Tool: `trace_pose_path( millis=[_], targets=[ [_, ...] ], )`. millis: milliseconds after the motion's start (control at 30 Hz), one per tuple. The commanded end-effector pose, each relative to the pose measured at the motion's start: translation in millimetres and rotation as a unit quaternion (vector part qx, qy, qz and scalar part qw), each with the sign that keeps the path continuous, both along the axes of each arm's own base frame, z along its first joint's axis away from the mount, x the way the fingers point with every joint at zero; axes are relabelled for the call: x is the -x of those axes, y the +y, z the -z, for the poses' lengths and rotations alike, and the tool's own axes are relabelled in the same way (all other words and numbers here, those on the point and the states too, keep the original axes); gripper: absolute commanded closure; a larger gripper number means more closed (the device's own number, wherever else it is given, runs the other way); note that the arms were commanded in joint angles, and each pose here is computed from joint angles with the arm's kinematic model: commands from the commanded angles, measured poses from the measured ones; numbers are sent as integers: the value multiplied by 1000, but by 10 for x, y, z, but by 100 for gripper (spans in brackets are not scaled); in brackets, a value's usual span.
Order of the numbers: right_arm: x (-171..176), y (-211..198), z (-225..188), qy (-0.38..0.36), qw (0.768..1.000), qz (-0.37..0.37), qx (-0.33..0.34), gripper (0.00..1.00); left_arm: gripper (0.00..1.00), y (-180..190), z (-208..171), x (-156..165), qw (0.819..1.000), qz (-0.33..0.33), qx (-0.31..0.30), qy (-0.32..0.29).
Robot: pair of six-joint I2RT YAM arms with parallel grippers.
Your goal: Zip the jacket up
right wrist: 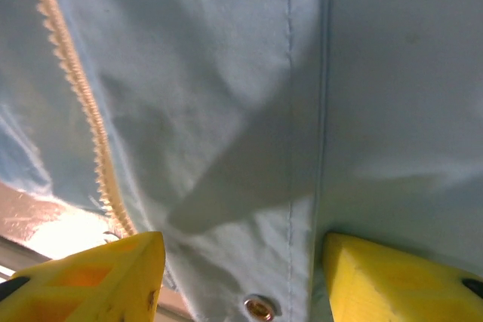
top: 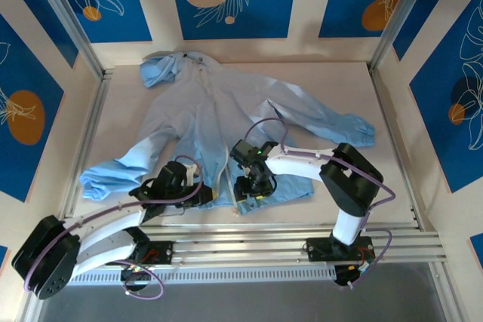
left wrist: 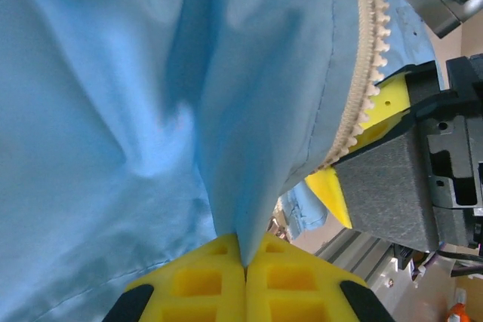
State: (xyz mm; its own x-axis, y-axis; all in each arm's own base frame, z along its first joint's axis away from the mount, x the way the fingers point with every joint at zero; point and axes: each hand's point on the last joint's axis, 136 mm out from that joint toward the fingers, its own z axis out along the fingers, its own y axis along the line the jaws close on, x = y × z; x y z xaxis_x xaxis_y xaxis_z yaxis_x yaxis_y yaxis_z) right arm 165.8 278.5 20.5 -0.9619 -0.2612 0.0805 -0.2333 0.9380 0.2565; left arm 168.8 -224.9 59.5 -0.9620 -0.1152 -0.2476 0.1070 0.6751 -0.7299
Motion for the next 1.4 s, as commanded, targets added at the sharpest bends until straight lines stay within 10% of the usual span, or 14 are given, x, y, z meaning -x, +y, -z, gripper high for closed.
trace_pose_path(
  millis=[0,233,667,1067,1367],
  targets=[
    [-60,180,79,0,1000,-3,-12,42,100,-91,-116,-76,1000,20,11,-14],
    [-130,227,-22,-58,998,-17,-3,82,100,-85,-176,-132,1000,18,1,-19],
    [-607,14,-1159,-176,977,34,-115,96,100,-221,-346,-650,995,-70,62,-34],
    [-505,238,-921,-168,954,59,-242,94,100,-563,-98,-881,990,-67,124,12],
    [-235,360,-733,-194,940,-30,-279,54,100,-653,-16,-872,991,-32,131,5]
  ],
)
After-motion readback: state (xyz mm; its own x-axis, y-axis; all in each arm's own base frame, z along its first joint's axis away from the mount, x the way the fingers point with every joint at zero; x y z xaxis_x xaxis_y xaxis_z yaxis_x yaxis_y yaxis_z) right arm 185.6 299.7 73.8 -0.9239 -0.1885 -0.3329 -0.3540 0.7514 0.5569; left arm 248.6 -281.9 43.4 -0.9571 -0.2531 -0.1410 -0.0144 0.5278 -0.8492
